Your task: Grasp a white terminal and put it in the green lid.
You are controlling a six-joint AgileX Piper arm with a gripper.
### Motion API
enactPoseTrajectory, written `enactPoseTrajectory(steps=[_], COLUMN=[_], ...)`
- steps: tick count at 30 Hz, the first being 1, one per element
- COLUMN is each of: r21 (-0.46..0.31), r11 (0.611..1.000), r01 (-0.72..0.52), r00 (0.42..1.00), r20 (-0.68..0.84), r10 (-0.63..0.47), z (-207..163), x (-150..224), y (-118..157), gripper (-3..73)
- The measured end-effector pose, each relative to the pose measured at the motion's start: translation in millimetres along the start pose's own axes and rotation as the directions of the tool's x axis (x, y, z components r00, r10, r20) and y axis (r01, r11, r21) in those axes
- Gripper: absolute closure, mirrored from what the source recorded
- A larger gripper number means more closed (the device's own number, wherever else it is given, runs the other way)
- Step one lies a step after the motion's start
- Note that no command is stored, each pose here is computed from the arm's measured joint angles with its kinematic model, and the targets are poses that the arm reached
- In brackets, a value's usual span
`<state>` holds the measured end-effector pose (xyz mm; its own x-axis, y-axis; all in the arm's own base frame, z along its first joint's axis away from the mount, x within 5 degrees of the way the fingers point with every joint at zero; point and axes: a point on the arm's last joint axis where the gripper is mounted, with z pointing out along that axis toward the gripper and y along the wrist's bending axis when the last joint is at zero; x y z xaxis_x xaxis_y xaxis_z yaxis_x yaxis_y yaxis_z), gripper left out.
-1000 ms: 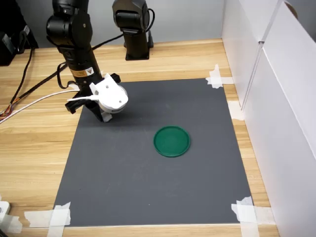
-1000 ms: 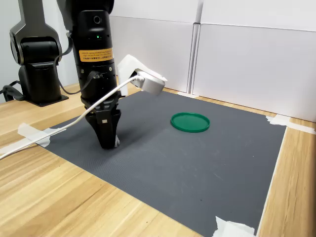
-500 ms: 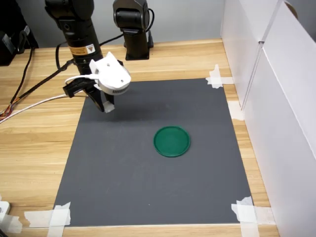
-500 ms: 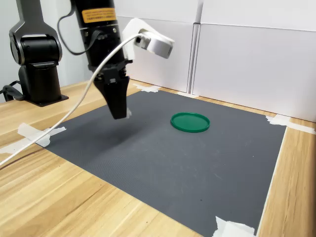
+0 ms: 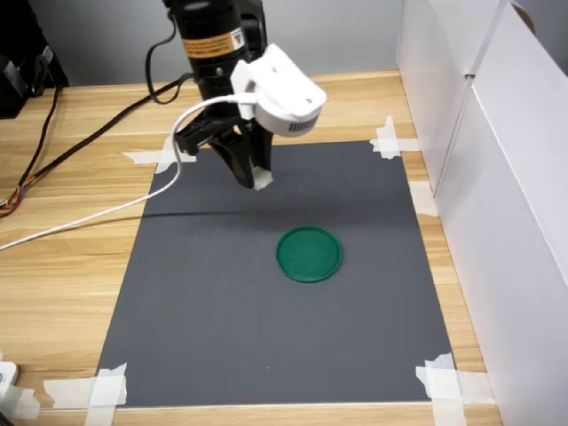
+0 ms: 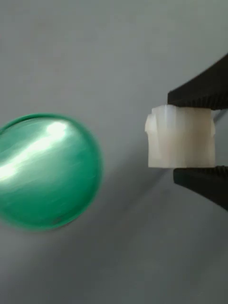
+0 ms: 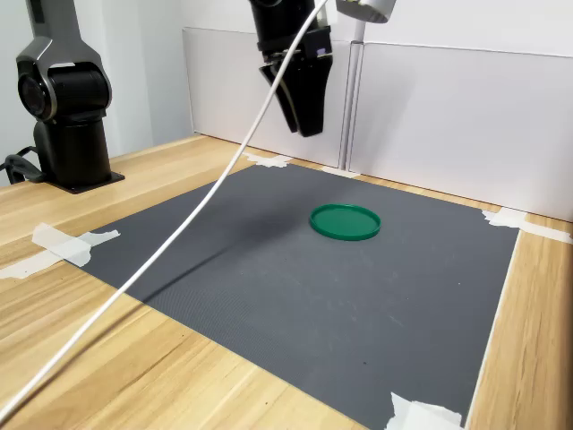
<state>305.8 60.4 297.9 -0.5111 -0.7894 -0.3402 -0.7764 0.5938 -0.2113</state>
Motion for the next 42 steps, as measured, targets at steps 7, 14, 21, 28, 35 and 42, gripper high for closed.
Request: enactPoseTrajectory(steps=[7,14,21,28,35,42], r21=[-0.035,-0.034,-0.030,-0.048,-0.058,-0.057], r11=[0.999,0.999,0.999,0.997,0.996,0.997], r01=[-0.004,-0.006,0.018,0.063,0.070,0.054], r00=[1.000,1.000,1.000,0.997,0.997,0.998], r20=[-0.002,-0.025,-0.024,-0.041,-0.040,-0.012], r10=[0.004,0.005,-0.018,-0.065,-0.073,-0.055], z=[16,38,54,68,71,72], x=[-20,-22,-24,-24,-24,-27], y=[10,5,2,1,1,1], gripper=[42.5,42.5,42.5,42.5,36.7,17.6])
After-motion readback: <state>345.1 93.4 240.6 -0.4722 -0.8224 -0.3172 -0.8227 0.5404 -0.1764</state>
